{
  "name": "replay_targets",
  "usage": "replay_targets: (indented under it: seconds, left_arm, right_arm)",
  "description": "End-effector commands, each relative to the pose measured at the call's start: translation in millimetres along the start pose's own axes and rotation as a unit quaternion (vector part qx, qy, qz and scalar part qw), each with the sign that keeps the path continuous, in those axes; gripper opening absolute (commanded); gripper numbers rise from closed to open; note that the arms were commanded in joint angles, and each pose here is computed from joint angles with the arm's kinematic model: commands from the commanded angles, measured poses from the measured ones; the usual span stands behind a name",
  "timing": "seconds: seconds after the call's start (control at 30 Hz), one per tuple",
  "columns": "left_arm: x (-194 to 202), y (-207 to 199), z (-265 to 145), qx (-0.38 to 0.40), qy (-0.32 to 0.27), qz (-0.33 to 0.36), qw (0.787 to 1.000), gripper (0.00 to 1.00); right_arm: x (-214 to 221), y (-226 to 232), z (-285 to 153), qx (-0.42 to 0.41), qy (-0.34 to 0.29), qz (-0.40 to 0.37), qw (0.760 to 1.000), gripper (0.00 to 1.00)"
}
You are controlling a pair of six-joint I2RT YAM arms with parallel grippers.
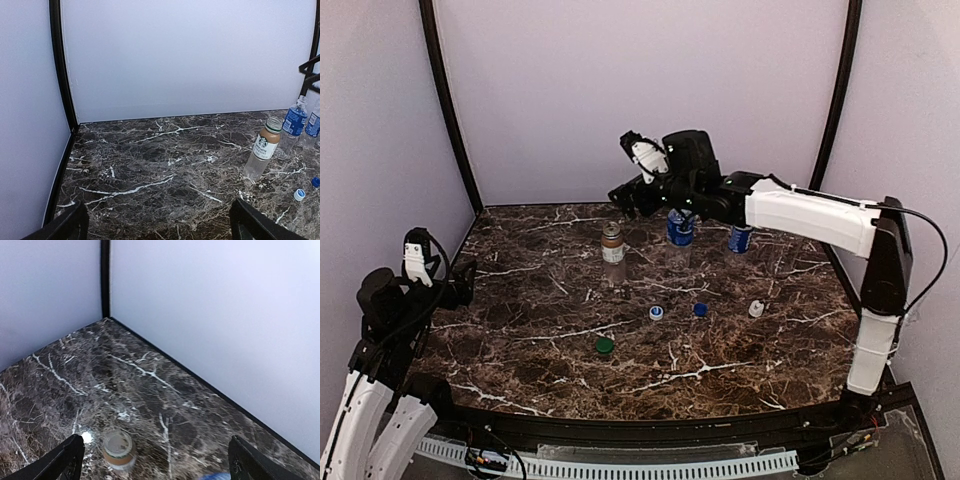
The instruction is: Unscrew the bottle caps
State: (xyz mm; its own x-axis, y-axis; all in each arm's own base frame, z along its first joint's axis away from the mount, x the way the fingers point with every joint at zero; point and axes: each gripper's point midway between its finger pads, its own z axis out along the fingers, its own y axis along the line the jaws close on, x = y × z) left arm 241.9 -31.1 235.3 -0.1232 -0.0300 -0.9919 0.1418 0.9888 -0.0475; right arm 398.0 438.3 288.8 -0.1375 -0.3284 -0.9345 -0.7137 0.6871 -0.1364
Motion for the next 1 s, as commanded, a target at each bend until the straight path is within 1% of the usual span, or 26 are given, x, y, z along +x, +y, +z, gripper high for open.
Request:
replay_targets:
  seconds: [0.0, 0.1, 0.17, 0.23, 0.3, 0.37, 0.47, 0.6, 0.67, 0.73, 0.8, 0.83, 0.87, 0.97]
  left_arm:
    - [2, 23, -2, -0.063, -0.009, 0.016, 0.998, 0.99]
    - [7, 42, -5, -0.117, -0.002, 0.033, 0.993, 0.99]
    - [10, 49, -6, -0.134, 0.002, 0.035, 0.990, 0.99]
    - [15, 49, -5, -0.131, 0.003, 0.036, 0.991, 0.99]
    - [18, 45, -2, -0.117, -0.003, 0.034, 0.993, 0.99]
    - [24, 42, 2, -0.106, 0.000, 0.029, 0.994, 0.99]
    - [37, 37, 8, -0.086, 0.017, 0.022, 0.996, 0.99]
    - [48, 37, 11, -0.082, 0.035, 0.016, 0.996, 0.99]
    - [50, 36, 12, -0.077, 0.037, 0.015, 0.996, 0.99]
    - [50, 41, 11, -0.088, 0.036, 0.013, 0.995, 0.99]
    - [49, 45, 11, -0.094, 0.035, 0.012, 0.995, 0.99]
    - [50, 42, 11, -0.084, 0.036, 0.011, 0.996, 0.99]
    - [50, 42, 11, -0.083, 0.036, 0.010, 0.996, 0.99]
    - [51, 44, 11, -0.085, 0.038, 0.008, 0.996, 0.99]
  right_arm:
    - [13, -102, -77, 0.176, 0.066, 0.074, 0.979, 0.99]
    - [62, -152, -144, 0.259, 0.110, 0.145, 0.949, 0.98]
    - [90, -175, -192, 0.298, 0.113, 0.191, 0.928, 0.99]
    - [117, -190, -235, 0.328, 0.114, 0.231, 0.909, 0.99]
    - [153, -201, -268, 0.353, 0.124, 0.269, 0.887, 0.99]
    - [192, -201, -290, 0.365, 0.139, 0.304, 0.869, 0.99]
    - [230, -195, -309, 0.382, 0.145, 0.347, 0.844, 0.99]
    - [255, -182, -327, 0.397, 0.113, 0.391, 0.823, 0.99]
    - [269, -181, -336, 0.419, 0.095, 0.408, 0.805, 0.99]
    - [279, -181, -343, 0.439, 0.082, 0.423, 0.788, 0.98]
    - [289, -181, -349, 0.456, 0.084, 0.431, 0.774, 0.99]
    - [295, -181, -352, 0.466, 0.089, 0.435, 0.765, 0.99]
    - [298, -181, -354, 0.474, 0.093, 0.436, 0.760, 0.99]
    - [303, -181, -354, 0.477, 0.101, 0.433, 0.758, 0.98]
